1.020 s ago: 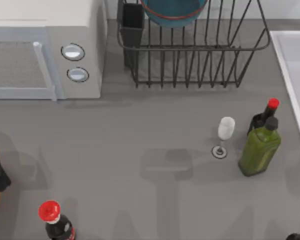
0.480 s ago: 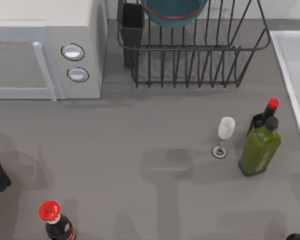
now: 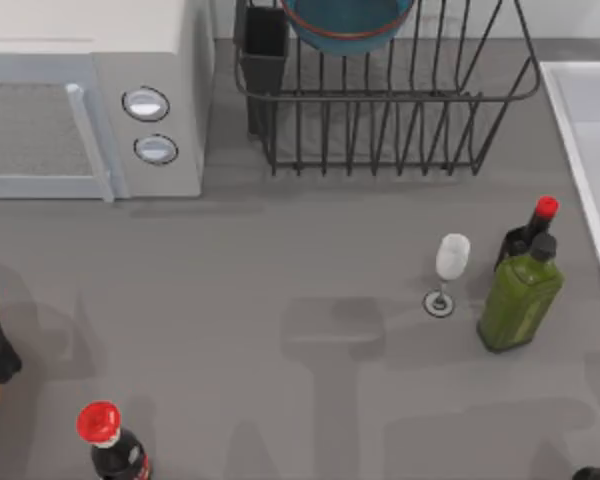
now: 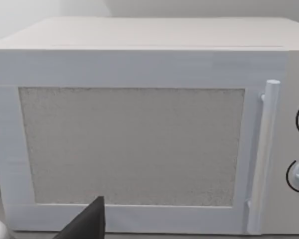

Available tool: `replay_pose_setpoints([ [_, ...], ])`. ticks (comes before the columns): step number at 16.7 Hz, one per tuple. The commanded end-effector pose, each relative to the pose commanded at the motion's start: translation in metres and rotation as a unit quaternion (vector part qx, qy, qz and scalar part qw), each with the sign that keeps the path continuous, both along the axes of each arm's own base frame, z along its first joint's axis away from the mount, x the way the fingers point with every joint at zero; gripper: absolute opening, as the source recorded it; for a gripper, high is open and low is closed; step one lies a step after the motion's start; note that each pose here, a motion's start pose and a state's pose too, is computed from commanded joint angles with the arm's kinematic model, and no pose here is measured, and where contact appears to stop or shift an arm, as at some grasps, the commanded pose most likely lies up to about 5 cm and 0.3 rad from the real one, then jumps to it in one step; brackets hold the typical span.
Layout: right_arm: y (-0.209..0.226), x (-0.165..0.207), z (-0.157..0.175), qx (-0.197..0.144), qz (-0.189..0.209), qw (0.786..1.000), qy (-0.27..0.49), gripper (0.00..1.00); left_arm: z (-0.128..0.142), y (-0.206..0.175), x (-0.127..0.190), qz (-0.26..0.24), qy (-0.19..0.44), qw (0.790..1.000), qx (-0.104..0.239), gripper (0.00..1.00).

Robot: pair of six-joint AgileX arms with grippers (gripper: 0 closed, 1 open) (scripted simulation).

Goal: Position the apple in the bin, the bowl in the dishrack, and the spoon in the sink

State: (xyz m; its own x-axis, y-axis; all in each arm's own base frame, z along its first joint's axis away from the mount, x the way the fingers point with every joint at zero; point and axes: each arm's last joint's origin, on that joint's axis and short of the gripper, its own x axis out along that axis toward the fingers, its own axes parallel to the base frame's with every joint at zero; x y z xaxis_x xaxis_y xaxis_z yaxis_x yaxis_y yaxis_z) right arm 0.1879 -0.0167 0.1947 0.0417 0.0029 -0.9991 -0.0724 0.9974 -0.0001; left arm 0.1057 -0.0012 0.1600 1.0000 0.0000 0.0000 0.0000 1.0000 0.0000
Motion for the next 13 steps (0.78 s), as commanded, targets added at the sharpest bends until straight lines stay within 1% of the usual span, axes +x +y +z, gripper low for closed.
replay_pose_setpoints([
  [6,0.001,0.000,-0.004,0.000,0.001,1.000,0.000,1.00,0.000,0.000,0.000,0.000,0.000,1.000,0.000,1.00],
  [9,0.000,0.005,-0.023,0.000,0.000,1.000,0.001,1.00,0.000,0.000,0.000,0.000,0.000,1.000,0.000,1.00],
  [13,0.000,0.009,-0.060,0.000,0.000,1.000,0.000,1.00,0.000,0.000,0.000,0.000,0.000,1.000,0.000,1.00],
])
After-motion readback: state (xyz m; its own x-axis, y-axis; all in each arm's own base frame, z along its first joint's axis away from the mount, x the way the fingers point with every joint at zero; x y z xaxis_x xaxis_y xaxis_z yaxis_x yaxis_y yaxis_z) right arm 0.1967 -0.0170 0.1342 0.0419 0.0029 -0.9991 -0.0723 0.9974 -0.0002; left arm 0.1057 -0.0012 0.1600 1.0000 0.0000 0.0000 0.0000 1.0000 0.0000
